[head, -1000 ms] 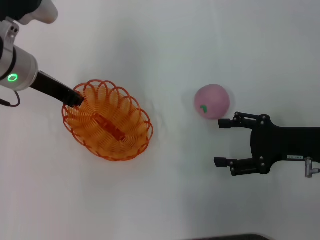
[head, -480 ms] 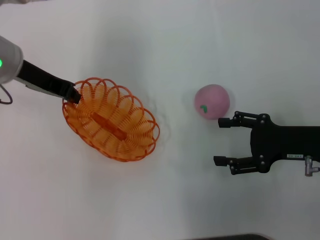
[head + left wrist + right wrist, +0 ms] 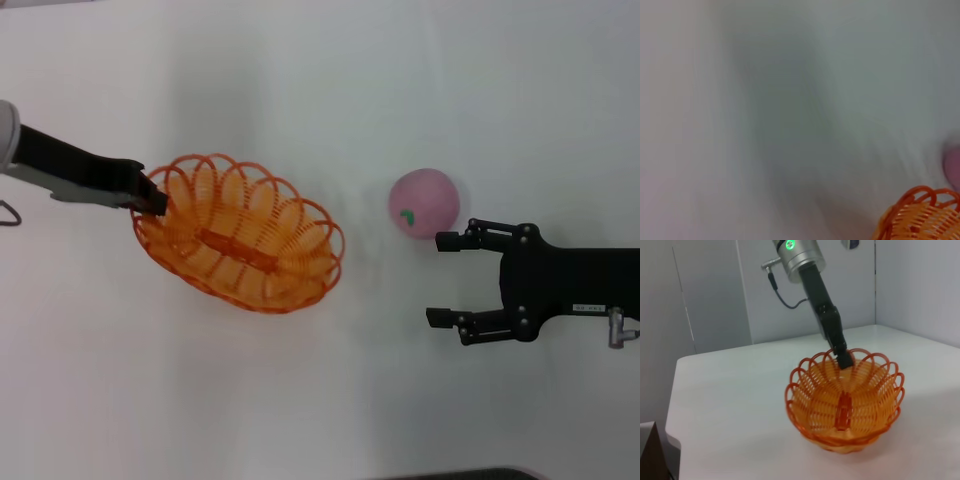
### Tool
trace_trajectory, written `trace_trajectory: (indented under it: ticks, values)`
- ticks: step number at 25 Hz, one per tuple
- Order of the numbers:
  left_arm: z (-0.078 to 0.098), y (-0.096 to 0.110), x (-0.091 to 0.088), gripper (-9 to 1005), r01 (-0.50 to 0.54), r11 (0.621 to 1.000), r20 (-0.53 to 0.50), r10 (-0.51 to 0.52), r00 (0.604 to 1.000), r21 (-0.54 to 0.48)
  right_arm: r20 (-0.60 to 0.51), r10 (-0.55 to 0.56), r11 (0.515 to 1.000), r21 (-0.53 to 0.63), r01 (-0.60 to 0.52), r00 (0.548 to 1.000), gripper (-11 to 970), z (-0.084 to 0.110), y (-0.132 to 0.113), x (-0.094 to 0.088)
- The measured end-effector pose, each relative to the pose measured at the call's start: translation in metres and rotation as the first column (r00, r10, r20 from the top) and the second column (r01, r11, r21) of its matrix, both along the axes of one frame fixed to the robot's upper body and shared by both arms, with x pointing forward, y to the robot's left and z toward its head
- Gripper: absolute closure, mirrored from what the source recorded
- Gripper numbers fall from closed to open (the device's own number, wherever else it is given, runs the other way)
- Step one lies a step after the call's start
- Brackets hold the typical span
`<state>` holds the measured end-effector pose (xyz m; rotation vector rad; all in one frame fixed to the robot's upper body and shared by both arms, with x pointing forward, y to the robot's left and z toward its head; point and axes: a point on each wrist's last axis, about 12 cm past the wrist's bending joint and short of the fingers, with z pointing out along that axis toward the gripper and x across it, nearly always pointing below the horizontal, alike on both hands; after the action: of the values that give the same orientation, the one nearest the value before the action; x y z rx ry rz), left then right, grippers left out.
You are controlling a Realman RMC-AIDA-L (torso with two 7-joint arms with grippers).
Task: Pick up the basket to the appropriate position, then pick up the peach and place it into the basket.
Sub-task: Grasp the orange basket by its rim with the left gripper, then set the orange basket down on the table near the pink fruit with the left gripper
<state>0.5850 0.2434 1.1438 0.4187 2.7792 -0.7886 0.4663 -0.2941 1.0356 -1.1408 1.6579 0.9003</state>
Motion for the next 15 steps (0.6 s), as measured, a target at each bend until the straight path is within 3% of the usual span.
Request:
trace_trajectory:
  ticks: [7,15]
  values:
    - [-0.017,0.005,-0.013,929,-0.139,0.983,-0.06,0.132,0.989,-0.122,-0.006,-0.002,1.0,0.0,0.002,1.0,40,0.0,0.0,0.001]
    - [-0.039,0.014,-0.025,928,-0.265,0.952,-0.072,0.257,0.964,-0.155,0.001,0.004,1.0,0.001,-0.004,1.0,40,0.002,0.002,0.005]
